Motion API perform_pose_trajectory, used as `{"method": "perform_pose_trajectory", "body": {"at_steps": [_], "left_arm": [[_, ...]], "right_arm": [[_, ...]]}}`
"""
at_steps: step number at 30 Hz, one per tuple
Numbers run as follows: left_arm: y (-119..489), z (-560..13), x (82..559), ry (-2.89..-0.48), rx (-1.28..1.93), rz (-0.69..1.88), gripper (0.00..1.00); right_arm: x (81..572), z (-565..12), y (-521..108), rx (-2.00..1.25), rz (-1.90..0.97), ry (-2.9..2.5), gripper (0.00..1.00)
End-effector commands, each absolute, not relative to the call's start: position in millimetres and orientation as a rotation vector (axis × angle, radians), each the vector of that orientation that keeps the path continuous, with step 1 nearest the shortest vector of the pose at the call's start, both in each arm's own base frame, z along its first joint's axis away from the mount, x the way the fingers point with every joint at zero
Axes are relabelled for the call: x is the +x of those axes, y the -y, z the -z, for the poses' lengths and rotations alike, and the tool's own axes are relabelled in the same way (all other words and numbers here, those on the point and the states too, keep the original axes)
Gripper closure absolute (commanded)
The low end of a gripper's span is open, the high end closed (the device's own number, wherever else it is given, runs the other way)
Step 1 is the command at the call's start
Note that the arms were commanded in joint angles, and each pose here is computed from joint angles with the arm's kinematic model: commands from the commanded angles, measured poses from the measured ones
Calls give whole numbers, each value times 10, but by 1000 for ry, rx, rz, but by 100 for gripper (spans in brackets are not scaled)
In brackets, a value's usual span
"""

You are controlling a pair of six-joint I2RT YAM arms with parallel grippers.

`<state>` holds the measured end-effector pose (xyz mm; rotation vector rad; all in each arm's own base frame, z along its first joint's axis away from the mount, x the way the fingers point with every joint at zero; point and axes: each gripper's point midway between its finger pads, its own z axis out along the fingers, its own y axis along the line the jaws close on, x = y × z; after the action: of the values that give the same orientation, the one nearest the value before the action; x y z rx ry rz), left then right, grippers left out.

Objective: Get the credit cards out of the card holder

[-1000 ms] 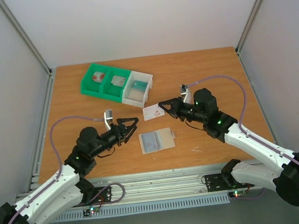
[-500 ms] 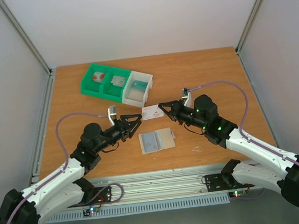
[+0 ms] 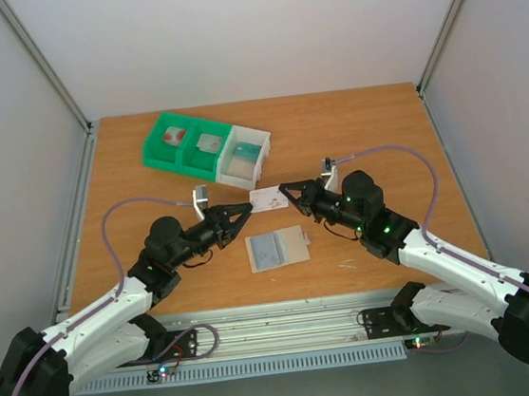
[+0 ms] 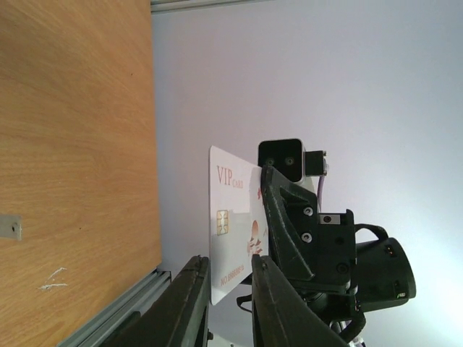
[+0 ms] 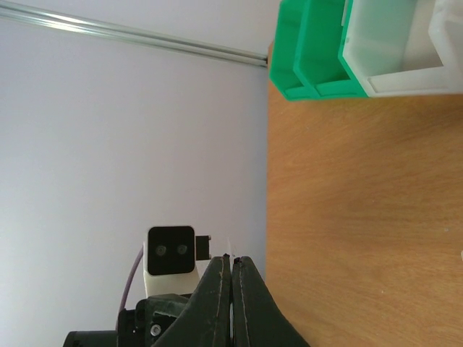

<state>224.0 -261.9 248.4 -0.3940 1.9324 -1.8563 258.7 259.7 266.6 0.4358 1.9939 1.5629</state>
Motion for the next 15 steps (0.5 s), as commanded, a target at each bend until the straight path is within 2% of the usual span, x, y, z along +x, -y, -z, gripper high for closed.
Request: {"method": "perform_pose_trajectory", "body": {"at_steps": [1,4,7,9,12,15], "left_arm": [[2618,-2715,2260,-1836,-335,1872,83],[2633,-2695,2270,-1842,-335,1873,81],[2639,-2663,2279,-1853,-342,1869,73],[2641,-2634,2280,-1859,-345,1867,73],[2644,-2635,2286,-1855,-345,1870,82],[2647,-2653,2288,-1847,-343,1874,95]], "right_arm": [[2576,-2675,-2604,450,-1583,-1965,99],[2569,-2670,-2602,453,-1587,-1960,99],[2570,-2686,-2591,455,-1585,-1953,99],[2569,-2700,-2592,454,-1588,-1950,99],[2560,-2694,-2597,459,-1596,-1949,99],[2548,-2683,-2603,453,-1597,-1953,99]]}}
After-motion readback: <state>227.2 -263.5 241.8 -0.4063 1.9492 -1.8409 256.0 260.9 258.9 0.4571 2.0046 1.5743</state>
